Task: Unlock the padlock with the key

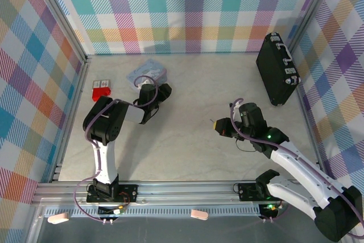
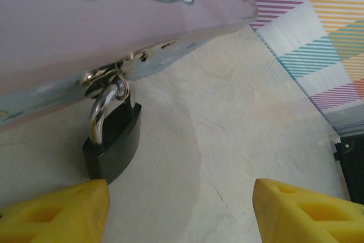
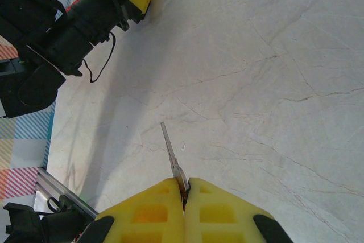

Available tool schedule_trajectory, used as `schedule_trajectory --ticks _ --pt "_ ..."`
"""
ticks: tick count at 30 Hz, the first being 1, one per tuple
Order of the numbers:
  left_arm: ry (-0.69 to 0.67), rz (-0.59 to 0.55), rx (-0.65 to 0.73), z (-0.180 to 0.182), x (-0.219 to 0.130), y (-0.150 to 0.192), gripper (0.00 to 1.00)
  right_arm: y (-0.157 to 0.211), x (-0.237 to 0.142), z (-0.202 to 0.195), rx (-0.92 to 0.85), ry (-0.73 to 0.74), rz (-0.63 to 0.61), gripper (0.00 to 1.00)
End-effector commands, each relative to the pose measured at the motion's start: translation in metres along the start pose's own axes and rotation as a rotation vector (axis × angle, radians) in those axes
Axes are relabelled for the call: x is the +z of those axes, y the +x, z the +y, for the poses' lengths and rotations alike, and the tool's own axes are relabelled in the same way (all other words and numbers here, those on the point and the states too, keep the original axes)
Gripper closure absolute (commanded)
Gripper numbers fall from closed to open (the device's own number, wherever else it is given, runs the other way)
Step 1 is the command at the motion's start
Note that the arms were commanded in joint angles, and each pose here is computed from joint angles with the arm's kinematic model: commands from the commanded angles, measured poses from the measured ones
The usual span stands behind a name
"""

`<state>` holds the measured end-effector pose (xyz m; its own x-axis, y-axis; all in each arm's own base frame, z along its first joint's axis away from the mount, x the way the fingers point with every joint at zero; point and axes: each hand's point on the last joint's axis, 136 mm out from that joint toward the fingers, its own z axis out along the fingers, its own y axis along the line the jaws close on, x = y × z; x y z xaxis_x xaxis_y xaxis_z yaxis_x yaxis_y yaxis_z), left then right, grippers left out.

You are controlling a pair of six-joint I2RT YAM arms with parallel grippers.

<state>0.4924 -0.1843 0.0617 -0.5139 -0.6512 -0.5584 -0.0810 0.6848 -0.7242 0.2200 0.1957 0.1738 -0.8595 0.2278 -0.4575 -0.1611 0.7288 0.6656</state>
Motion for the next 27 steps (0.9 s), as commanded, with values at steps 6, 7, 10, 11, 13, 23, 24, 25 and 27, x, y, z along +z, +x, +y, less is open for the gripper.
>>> schedule_trajectory --ticks 6,7,10,11,13,23,24,25,27 --pt "-0.185 -0.058 -0.022 0.036 0.017 -0.022 0.35 -0.005 -0.009 0.003 0.032 -0.012 -0.047 1.0" --pt "-0.199 -0.055 -0.024 0.039 0.018 -0.023 0.35 -0.006 -0.01 0.003 0.036 -0.012 -0.051 1.0" --pt "-0.207 -0.051 -0.028 0.04 0.023 -0.026 0.38 -0.004 -0.015 0.002 0.048 -0.016 -0.067 1.0" --pt "-0.212 -0.046 -0.026 0.04 0.024 -0.026 0.39 -0.004 -0.016 0.0 0.055 -0.012 -0.074 1.0" --pt "-0.219 -0.035 -0.025 0.041 0.026 -0.025 0.44 -0.001 -0.019 -0.004 0.072 -0.001 -0.08 1.0" --pt "-0.246 0.002 0.014 0.041 0.021 -0.022 0.77 0.008 -0.016 -0.01 0.109 -0.027 -0.086 1.0" --pt "-0.244 0.008 0.025 0.039 0.02 -0.022 0.8 0.008 -0.013 -0.01 0.107 -0.027 -0.076 1.0" --pt "-0.248 0.016 0.038 0.039 0.019 -0.022 0.82 0.008 -0.011 -0.01 0.104 -0.029 -0.072 1.0" --pt "-0.25 0.029 0.056 0.037 0.017 -0.022 0.86 0.006 -0.008 -0.007 0.098 -0.04 -0.068 1.0"
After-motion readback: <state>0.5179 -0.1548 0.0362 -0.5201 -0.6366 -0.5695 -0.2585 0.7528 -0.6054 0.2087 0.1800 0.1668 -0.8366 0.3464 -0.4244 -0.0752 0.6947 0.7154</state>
